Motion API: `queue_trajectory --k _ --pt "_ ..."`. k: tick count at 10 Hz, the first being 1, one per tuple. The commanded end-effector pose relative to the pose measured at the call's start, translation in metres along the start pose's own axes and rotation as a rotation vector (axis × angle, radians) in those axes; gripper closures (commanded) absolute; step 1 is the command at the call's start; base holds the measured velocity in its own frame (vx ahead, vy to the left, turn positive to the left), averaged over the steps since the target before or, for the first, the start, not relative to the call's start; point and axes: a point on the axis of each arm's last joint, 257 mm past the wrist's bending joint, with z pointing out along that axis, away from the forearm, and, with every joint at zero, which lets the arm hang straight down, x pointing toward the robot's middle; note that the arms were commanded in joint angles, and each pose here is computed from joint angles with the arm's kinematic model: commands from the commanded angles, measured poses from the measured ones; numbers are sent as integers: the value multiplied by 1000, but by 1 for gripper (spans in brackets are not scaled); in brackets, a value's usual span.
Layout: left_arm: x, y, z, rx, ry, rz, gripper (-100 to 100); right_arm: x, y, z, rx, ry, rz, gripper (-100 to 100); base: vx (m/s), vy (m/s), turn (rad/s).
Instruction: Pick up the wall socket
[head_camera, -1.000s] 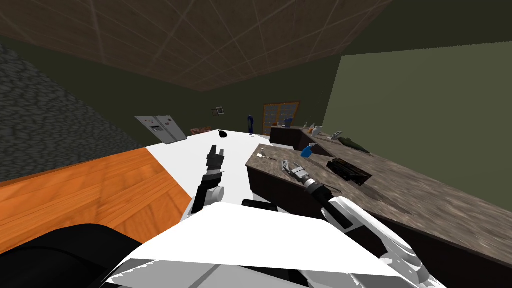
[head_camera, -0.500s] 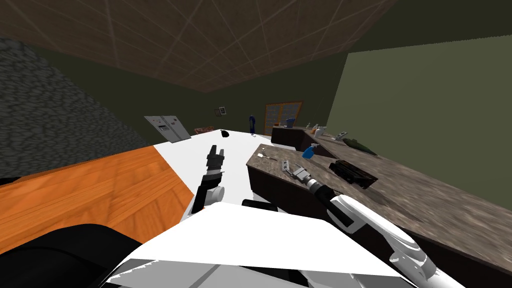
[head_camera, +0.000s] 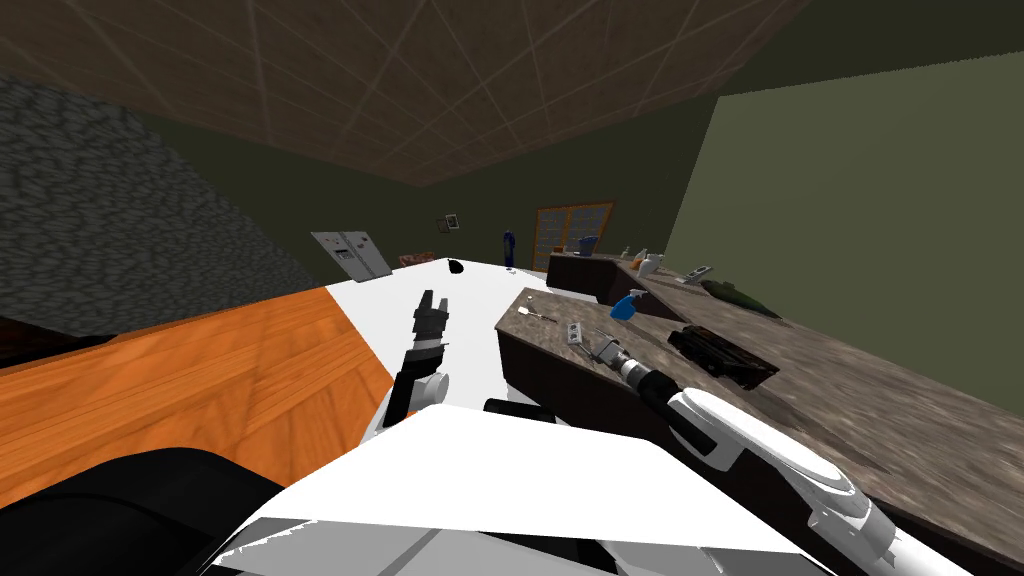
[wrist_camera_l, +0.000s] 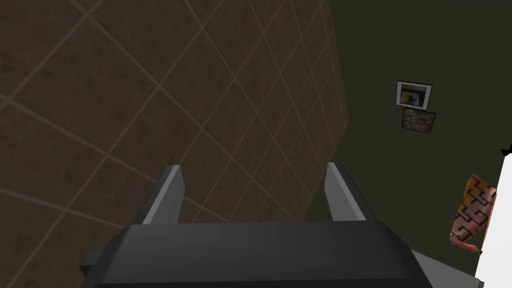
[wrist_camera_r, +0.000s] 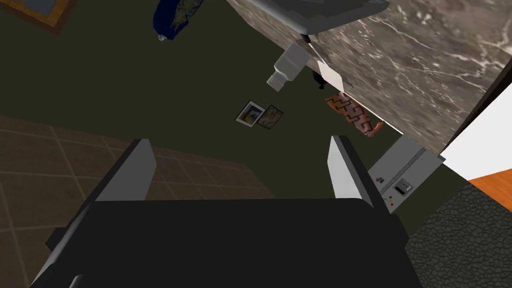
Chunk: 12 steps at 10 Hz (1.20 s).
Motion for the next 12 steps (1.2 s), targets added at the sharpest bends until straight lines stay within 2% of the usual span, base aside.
queue_trajectory --k 1,2,3,4,5,6,7,8,9,10,11,12 --pt "0 0 0 0 0 0 0 8 -3 -1 -6 19 -77 -100 -5 -15 55" --pt "0 0 0 0 0 0 0 21 -7 -3 -18 53 -166 -100 -4 -15 122" --pt "0 0 0 0 0 0 0 21 -7 -3 -19 53 -189 -100 -2 -14 65" --pt "0 0 0 0 0 0 0 35 -12 -6 -34 85 -278 -100 -2 -9 118" --pt "0 0 0 0 0 0 0 35 -12 -6 -35 85 -297 -100 -2 -9 78" --pt "0 0 0 0 0 0 0 48 -16 -9 -52 115 -381 -100 -3 -7 144" --pt "0 0 0 0 0 0 0 48 -16 -9 -53 114 -403 -100 -2 -10 70" --pt "0 0 0 0 0 0 0 60 -21 -13 -71 142 -484 -100 -2 -6 148" --pt "0 0 0 0 0 0 0 60 -21 -13 -72 141 -504 -100 -1 -8 73" --pt "0 0 0 0 0 0 0 72 -26 -17 -92 167 -585 -100 0 -4 136" --pt "0 0 0 0 0 0 0 72 -26 -17 -93 166 -600 -100 1 -6 80" --pt "0 0 0 0 0 0 0 84 -31 -21 -114 189 -678 -100 1 -2 129"
